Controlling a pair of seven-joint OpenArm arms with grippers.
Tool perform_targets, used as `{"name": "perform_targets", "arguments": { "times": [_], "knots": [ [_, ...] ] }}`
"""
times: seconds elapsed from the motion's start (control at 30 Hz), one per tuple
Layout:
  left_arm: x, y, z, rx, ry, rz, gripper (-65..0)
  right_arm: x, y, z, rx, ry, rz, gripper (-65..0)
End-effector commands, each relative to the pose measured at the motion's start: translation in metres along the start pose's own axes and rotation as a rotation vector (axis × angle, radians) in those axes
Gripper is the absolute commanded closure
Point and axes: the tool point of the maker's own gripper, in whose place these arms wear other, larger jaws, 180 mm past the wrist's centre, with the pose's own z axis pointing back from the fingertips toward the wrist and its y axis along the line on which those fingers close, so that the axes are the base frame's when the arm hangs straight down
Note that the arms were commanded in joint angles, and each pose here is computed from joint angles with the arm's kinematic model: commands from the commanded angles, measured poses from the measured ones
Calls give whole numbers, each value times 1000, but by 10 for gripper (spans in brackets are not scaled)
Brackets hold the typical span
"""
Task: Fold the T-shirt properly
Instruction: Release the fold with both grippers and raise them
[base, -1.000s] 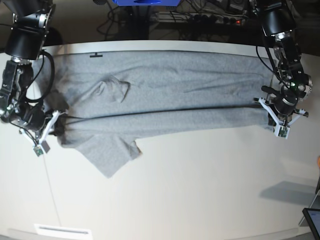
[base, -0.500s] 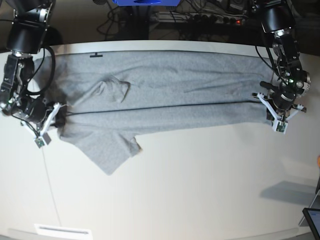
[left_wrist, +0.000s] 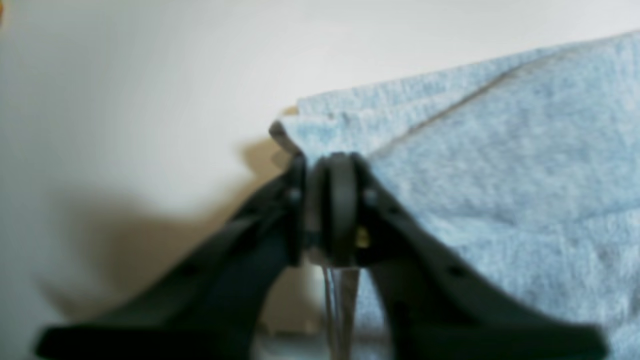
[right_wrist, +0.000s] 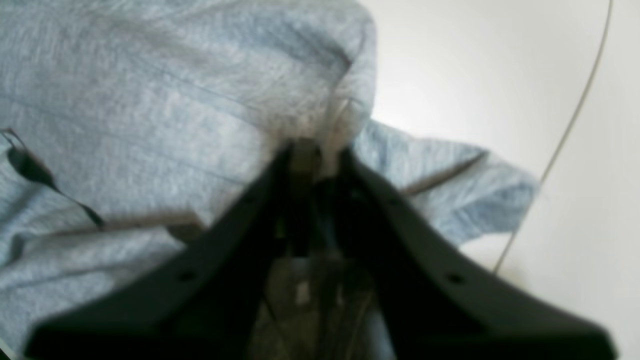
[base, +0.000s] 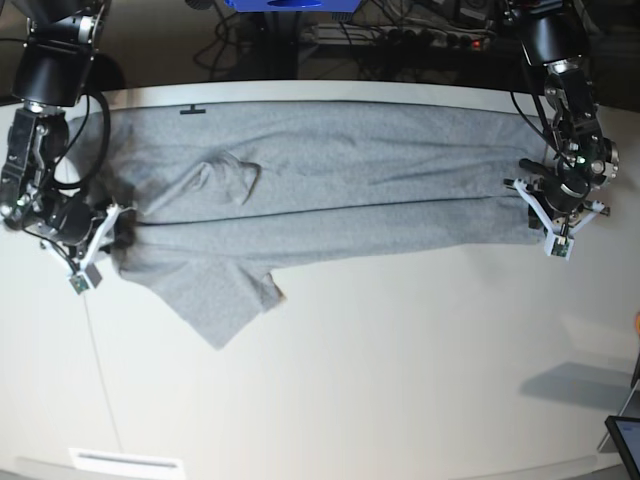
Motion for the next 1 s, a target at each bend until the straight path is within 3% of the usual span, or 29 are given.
{"name": "perform_targets", "arguments": {
  "times": [0.0,0.17,0.33,0.63,0.83,0.97],
  "knots": [
    [16,14,5,38,-41,-15,-149,16,-9,7,-19,-41,11,-186],
    [10,8,4,24,-26,-26,-220,16,-21,15,-47,-67,-34,-358],
    [4,14,5,32,-11,-34,-227,13,-37,26,-88,-80,-86,-431],
    [11,34,12,71,-16,-66,-227,17,-53,42,-140,-111,-109,-437],
    [19,88,36,200,-30,33,-227,54,-59,72,-210,-195,-4,-435],
    [32,115,54,250,-43,21,-227,102,-48,84,-221,-268,94,-435]
  ]
}}
